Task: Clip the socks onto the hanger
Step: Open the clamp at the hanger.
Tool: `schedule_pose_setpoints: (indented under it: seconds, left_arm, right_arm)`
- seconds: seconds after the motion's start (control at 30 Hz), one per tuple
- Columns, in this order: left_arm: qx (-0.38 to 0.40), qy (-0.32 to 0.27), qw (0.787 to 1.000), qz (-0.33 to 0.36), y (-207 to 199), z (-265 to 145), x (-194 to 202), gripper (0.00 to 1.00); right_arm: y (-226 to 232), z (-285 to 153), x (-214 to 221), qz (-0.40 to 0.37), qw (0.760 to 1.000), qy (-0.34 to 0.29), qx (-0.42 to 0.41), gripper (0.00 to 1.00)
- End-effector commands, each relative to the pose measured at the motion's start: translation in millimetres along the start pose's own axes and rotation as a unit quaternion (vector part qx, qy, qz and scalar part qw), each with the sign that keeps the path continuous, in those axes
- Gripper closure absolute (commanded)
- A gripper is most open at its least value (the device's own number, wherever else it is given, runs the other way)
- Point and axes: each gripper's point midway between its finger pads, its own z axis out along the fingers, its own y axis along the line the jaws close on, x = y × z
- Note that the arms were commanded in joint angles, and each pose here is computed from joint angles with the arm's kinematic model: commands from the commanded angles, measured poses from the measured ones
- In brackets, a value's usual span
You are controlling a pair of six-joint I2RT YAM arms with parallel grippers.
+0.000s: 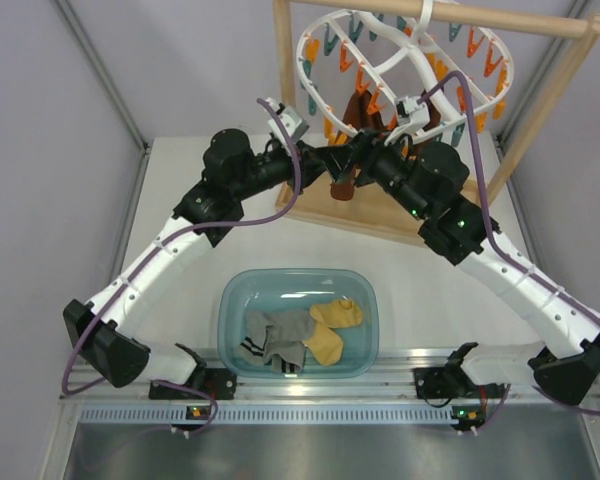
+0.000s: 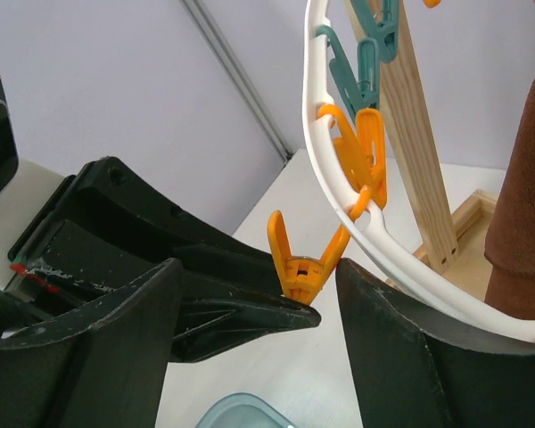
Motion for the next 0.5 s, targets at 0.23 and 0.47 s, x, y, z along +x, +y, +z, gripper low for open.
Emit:
schedule_pose_setpoints:
  seconds: [0.23,0.47]
  left_arm:
    - [0.050,-0.032,0.998,0.017,-33.5,-16.4,-32.9,1.00]
    - [0.055,-0.027,0.998,0.000,-37.8,-19.1,-26.6,1.00]
  right_arm:
    - [12.5,17.6,-44.7,0.011,0.998,-0.068,0.000,0.35]
    - [2.2,23.9,-49.4,0.014,0.996,-0.076,0.034,0.43]
